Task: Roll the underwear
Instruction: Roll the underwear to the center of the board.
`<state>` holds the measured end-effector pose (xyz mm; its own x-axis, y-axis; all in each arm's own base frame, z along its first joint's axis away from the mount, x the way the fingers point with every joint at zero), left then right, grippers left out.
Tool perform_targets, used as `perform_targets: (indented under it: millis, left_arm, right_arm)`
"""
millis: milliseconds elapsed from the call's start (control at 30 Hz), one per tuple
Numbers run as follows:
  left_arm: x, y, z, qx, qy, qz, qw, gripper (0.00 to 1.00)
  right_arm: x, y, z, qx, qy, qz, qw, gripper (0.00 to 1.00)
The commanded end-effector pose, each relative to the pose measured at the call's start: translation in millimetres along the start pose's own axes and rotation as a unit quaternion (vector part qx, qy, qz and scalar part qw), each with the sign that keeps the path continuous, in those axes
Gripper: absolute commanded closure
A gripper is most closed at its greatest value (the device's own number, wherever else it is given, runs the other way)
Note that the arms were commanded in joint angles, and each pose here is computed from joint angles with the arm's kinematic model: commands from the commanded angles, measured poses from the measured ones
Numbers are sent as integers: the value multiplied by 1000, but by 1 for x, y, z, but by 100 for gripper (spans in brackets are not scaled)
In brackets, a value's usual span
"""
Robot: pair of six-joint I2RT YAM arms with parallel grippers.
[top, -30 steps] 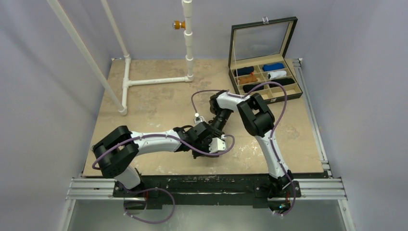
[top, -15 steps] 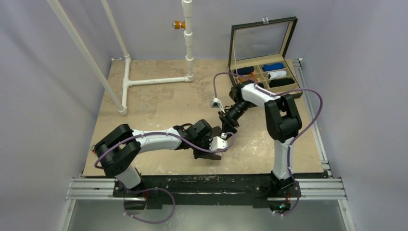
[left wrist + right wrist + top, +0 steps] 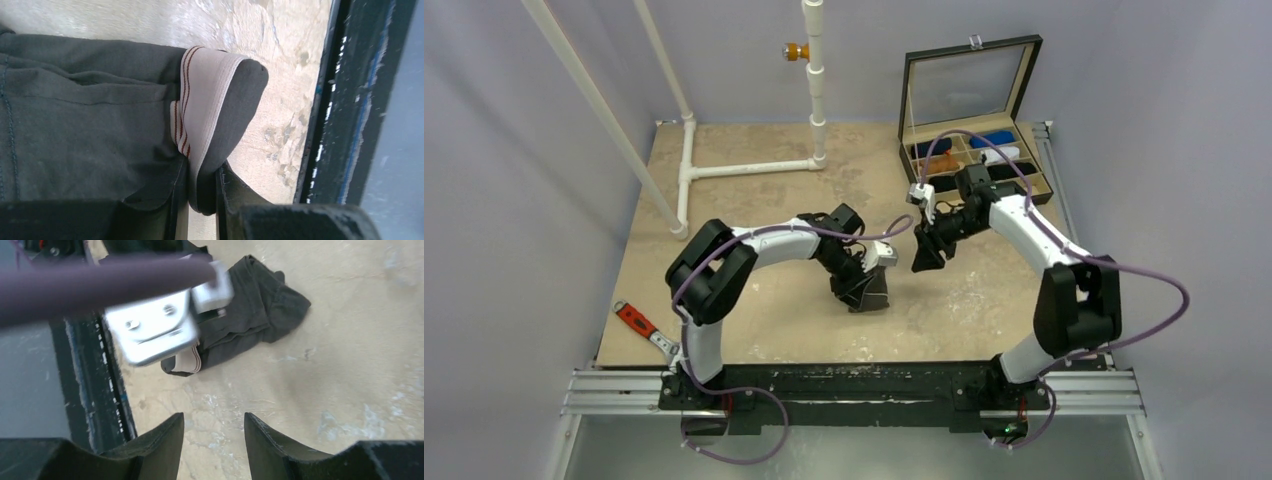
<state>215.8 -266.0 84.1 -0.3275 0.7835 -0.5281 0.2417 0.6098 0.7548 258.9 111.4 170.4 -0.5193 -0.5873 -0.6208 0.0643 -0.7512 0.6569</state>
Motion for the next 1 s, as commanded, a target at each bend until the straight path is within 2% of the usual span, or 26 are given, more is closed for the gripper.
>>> perform_targets:
  millis: [0,167,400,500,733,967]
  left_arm:
    - [3,8,9,90,75,0,993,100]
    - [-4,13,24,139,129,-16,982,100]
    - [-2,3,38,216,206,-21,954,100]
    - [0,2,43,234,231,-29,944,100]
    - [5,0,48,263,275,-37,924,100]
    - [9,-1,51,277,302,-35,911,100]
  right_arm:
    - [-11,15,0,108,34,-50,992,53]
    - [-7,16,14,150,85,-63,983,52]
    - [-21,-16,39,213,195,-30,957,47]
    - [-26,-29,49,229,246,-17,942,42]
    - [-16,-67,59,248,336,45,907,38]
    - [-5,-99,67,248,399,79,879,37]
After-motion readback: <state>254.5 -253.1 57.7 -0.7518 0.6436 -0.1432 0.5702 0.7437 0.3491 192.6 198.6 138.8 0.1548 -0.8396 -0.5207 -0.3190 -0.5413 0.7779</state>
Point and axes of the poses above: each gripper's point midway between its finger pads, its own y axis back along the fingers, its own z axis along the line the jaws close on, x = y × z, the point moved 8 cm from there along y, back along the fingers, and after that the axes turned 1 degree about -y, right-handed, at the moved point
